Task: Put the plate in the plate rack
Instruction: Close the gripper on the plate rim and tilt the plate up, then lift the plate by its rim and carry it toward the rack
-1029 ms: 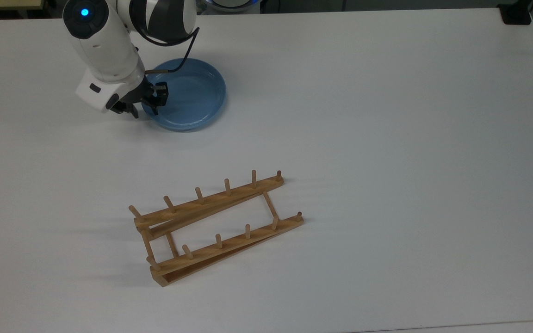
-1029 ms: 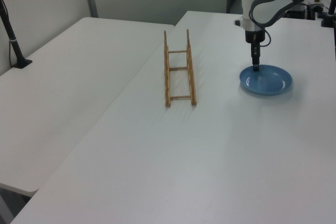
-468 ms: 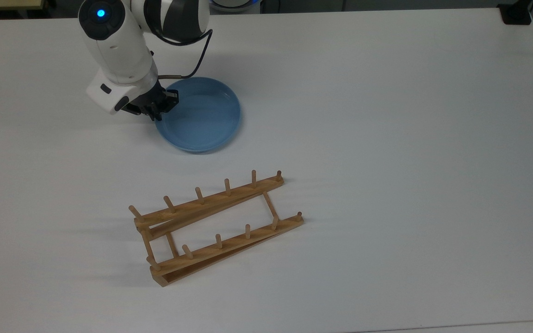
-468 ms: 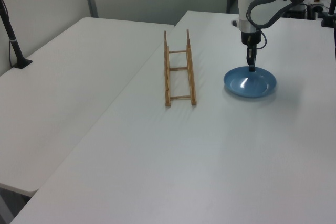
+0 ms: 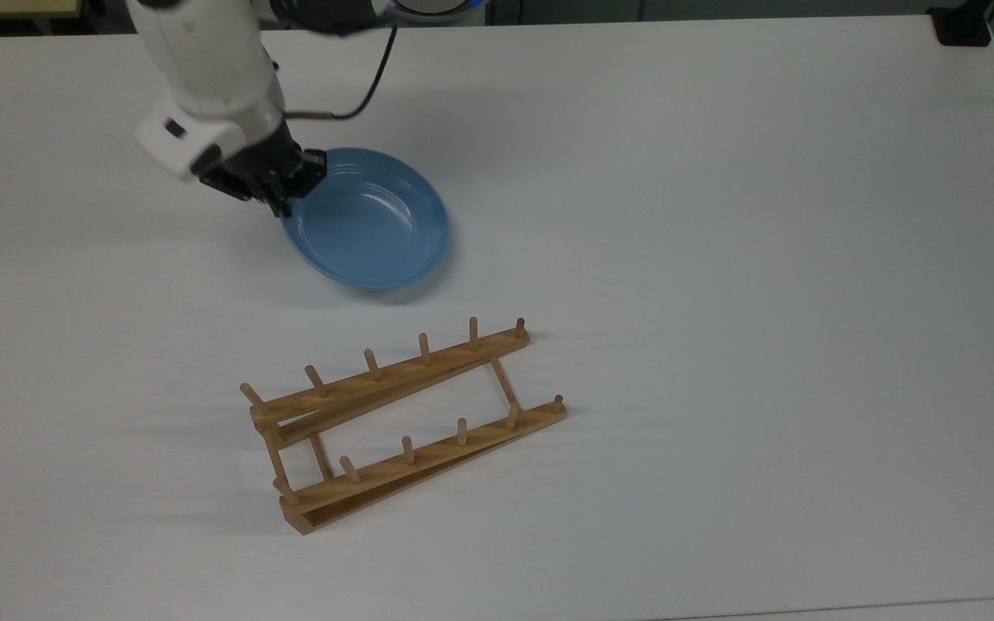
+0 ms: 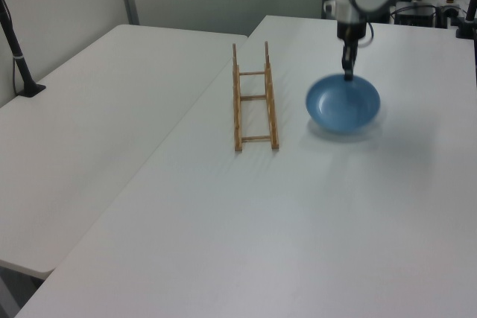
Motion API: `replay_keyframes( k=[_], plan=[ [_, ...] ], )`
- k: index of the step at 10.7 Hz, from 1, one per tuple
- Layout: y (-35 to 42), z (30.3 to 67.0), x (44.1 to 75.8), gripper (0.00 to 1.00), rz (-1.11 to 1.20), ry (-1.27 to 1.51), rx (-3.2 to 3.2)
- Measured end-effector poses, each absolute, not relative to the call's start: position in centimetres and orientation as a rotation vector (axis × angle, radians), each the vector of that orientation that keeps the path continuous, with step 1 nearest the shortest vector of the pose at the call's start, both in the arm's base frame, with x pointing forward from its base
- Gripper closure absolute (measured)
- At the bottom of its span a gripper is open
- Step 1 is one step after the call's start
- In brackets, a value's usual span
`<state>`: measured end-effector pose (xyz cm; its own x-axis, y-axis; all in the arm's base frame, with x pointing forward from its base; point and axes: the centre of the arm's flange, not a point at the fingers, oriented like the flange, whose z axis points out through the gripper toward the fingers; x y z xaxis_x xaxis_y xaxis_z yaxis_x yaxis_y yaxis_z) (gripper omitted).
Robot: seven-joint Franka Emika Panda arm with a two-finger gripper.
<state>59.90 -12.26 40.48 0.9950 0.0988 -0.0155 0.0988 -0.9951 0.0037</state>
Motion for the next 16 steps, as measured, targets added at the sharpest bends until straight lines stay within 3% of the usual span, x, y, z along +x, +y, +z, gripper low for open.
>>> replay_keyframes(
  k=[4,8,11,16],
  plan=[
    [-12.9,52.4,61.3,0.95,0.287,0.096,3.138],
    [-13.1,59.3,63.5,0.95,0.730,0.067,2.993],
    [-11.5,61.1,64.6,0.95,0.908,-0.027,2.836],
    [-8.6,60.2,65.8,0.95,0.954,-0.339,2.653]
  ],
)
